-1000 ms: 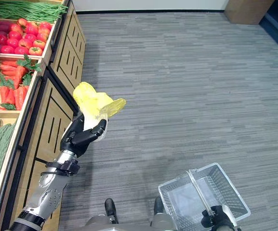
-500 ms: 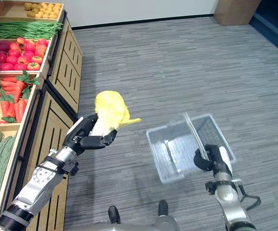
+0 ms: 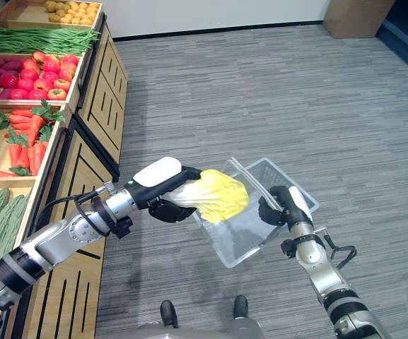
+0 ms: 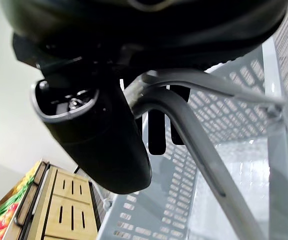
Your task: Get the vegetables into the basket
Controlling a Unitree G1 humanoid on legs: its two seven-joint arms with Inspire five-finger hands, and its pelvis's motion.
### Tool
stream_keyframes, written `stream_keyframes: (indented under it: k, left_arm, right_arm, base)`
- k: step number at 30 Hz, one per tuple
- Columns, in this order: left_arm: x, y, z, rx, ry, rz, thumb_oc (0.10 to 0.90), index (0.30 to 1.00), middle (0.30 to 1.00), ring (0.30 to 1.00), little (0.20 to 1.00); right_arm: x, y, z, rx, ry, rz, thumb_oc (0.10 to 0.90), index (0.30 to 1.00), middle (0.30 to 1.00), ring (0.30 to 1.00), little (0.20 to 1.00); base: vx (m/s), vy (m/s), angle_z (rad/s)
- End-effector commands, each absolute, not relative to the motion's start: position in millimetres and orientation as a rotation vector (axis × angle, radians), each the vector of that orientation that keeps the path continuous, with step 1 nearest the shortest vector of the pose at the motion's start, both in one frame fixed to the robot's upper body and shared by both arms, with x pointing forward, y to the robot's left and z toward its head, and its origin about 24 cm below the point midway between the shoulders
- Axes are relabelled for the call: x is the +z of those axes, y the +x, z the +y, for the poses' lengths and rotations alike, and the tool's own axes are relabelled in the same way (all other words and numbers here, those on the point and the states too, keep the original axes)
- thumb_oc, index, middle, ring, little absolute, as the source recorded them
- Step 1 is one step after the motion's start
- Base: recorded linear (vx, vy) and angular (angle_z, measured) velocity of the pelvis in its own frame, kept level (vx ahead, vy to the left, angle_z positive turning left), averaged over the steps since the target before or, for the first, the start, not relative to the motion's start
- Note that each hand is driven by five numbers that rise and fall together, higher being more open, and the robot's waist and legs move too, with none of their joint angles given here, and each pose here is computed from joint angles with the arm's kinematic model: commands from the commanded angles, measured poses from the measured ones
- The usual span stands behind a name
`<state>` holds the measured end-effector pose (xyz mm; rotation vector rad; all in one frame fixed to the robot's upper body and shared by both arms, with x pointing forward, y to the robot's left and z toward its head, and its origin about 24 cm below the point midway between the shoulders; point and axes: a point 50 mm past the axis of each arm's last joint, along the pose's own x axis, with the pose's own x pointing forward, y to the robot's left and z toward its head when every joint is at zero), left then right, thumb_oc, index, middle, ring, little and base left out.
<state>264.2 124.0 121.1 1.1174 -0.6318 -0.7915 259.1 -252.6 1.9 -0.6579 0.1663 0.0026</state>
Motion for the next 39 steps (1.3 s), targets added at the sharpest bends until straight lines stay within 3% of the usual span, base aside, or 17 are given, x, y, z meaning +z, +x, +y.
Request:
stream_keyframes:
  k: [1, 12, 24, 25, 26, 27, 39]
  left_arm:
    - [156, 268, 110, -0.714, 1.11, -0.895, 0.4, 0.3, 0.3, 0.3, 0.3]
    - [115, 282, 105, -0.747, 1.348, -0.848, 0.4, 0.3, 0.3, 0.3, 0.3]
    - [80, 312, 112, -0.571, 1.532, -0.726, 0.4, 0.3, 0.3, 0.3, 0.3]
    - [77, 313, 114, -0.554, 1.547, -0.711, 0.514, 0.459, 0.459, 0.459, 0.459]
    - [74, 315, 116, -0.535, 1.563, -0.698, 0.839, 0.915, 0.915, 0.915, 0.915]
    - [70, 316, 117, -0.53, 1.584, -0.684, 0.9, 1.0, 1.0, 1.0, 1.0]
    - [53, 311, 126, -0.579, 1.648, -0.606, 0.9, 1.0, 1.0, 1.0, 1.0]
  right_arm:
    - [102, 300, -229, -0.013, -0.556, -0.331, 0.4, 0.3, 0.3, 0.3, 0.3]
    - [115, 288, -188, 0.184, -0.401, -0.438, 0.4, 0.3, 0.3, 0.3, 0.3]
    - [108, 259, -155, 0.419, -0.266, -0.421, 0.4, 0.3, 0.3, 0.3, 0.3]
    - [107, 256, -154, 0.43, -0.252, -0.419, 0.4, 0.3, 0.3, 0.3, 0.3]
    - [106, 254, -153, 0.432, -0.241, -0.417, 0.4, 0.3, 0.3, 0.3, 0.3]
    - [106, 253, -153, 0.439, -0.238, -0.415, 0.4, 0.3, 0.3, 0.3, 0.3]
    - [104, 253, -168, 0.35, -0.26, -0.395, 0.4, 0.3, 0.3, 0.3, 0.3]
  base:
    - [0.0, 0.0, 0.0]
    - [0.0, 0.001, -0.04]
    - [0.0, 0.001, -0.01]
    - [0.0, 0.0, 0.0]
    - [0.0, 0.0, 0.0]
    - [0.0, 0.0, 0.0]
    - [0.0, 0.0, 0.0]
